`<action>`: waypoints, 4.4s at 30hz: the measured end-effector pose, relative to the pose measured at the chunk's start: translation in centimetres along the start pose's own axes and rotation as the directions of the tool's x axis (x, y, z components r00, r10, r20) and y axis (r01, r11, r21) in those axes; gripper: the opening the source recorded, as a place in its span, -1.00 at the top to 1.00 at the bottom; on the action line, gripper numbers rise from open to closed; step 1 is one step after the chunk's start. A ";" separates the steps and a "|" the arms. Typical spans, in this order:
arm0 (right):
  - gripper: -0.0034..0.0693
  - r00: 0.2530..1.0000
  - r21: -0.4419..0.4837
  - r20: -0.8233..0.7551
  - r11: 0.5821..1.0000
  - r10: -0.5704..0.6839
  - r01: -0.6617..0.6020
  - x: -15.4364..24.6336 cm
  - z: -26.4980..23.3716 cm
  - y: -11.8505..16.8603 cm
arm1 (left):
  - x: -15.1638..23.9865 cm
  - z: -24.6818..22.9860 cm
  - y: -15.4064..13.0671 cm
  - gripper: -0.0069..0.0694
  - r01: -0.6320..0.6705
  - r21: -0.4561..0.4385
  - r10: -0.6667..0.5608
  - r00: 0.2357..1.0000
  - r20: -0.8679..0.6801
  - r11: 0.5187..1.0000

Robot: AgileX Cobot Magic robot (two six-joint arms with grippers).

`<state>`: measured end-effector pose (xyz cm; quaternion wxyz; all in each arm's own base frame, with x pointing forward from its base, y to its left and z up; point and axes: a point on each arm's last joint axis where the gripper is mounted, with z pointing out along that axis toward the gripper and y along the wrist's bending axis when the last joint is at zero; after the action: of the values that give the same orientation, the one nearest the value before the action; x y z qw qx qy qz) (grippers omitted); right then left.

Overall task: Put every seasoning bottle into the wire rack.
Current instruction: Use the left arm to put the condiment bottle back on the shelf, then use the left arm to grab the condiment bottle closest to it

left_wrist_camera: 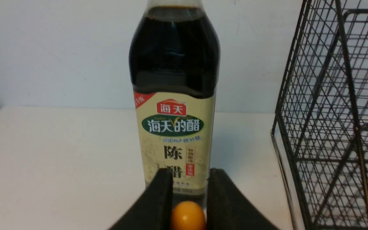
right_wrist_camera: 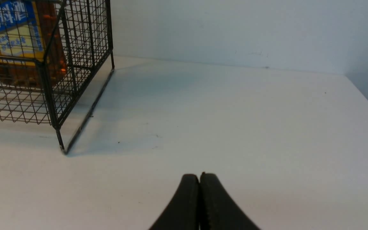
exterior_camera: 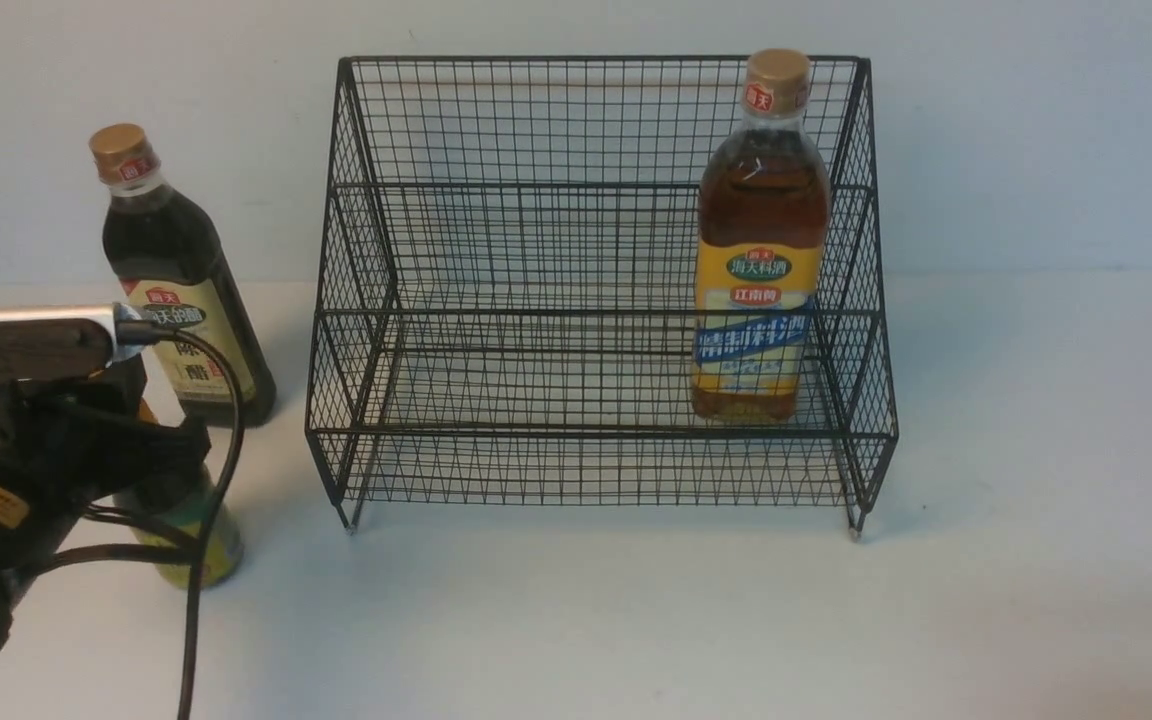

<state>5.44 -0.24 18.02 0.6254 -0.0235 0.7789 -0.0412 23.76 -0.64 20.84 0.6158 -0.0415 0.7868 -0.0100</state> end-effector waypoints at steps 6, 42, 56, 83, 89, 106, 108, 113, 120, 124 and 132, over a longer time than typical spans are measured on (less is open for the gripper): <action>0.95 1.000 0.000 0.000 1.000 0.000 0.000 0.0 0.0 0.0 | -3.7 -2.6 -0.5 0.50 -0.026 0.041 0.026 1.000 -0.005 0.999; 0.95 1.000 0.000 0.000 1.000 -0.001 0.001 0.0 0.0 0.0 | -9.8 3.6 -11.2 0.50 -0.047 0.343 0.083 0.993 -0.090 0.938; 0.95 1.000 0.000 0.000 1.000 0.000 0.000 0.0 0.0 0.0 | -7.9 3.8 -11.3 0.53 -0.046 0.358 0.148 0.953 -0.263 0.933; 0.95 1.000 0.000 0.000 1.000 0.000 0.000 0.0 0.0 0.0 | -14.5 0.2 -5.5 -0.27 -0.010 0.212 0.010 1.000 -0.003 0.977; 0.95 1.000 0.000 0.000 1.000 0.000 0.000 0.0 0.0 0.0 | -15.4 0.6 0.1 -0.28 0.037 0.016 -0.038 0.998 0.051 0.999; 0.95 1.000 0.000 0.000 1.000 0.001 -0.001 0.0 0.0 0.0 | -12.7 6.5 1.6 -0.70 0.119 -0.048 -0.112 0.986 0.122 0.992; 0.95 1.000 0.000 0.000 1.000 0.001 -0.001 0.0 0.0 0.0 | -12.4 7.0 1.6 -0.75 0.090 -0.044 -0.084 0.988 0.133 0.995; 0.95 1.000 0.000 0.000 1.000 -0.001 0.001 0.0 0.0 0.0 | -11.5 8.2 1.5 -0.77 0.044 -0.035 -0.039 0.991 0.131 0.998; 0.95 1.000 0.000 0.000 1.000 -0.001 0.001 0.0 0.0 0.0 | -9.8 9.9 1.6 -0.76 0.030 -0.032 -0.027 0.994 0.109 0.999; 0.95 1.000 0.000 0.000 1.000 -0.001 0.001 0.0 0.0 0.0 | -8.9 10.7 1.6 -0.74 0.015 -0.030 -0.012 0.996 0.083 0.999; 0.95 1.000 0.000 0.000 1.000 -0.001 0.001 0.0 0.0 0.0 | -8.1 11.3 1.6 -0.65 -0.003 -0.022 0.005 0.998 0.063 1.000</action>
<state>5.44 -0.24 18.02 0.6254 -0.0238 0.7788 -0.0416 36.56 1.95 25.80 0.6400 -0.0471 0.7669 0.0011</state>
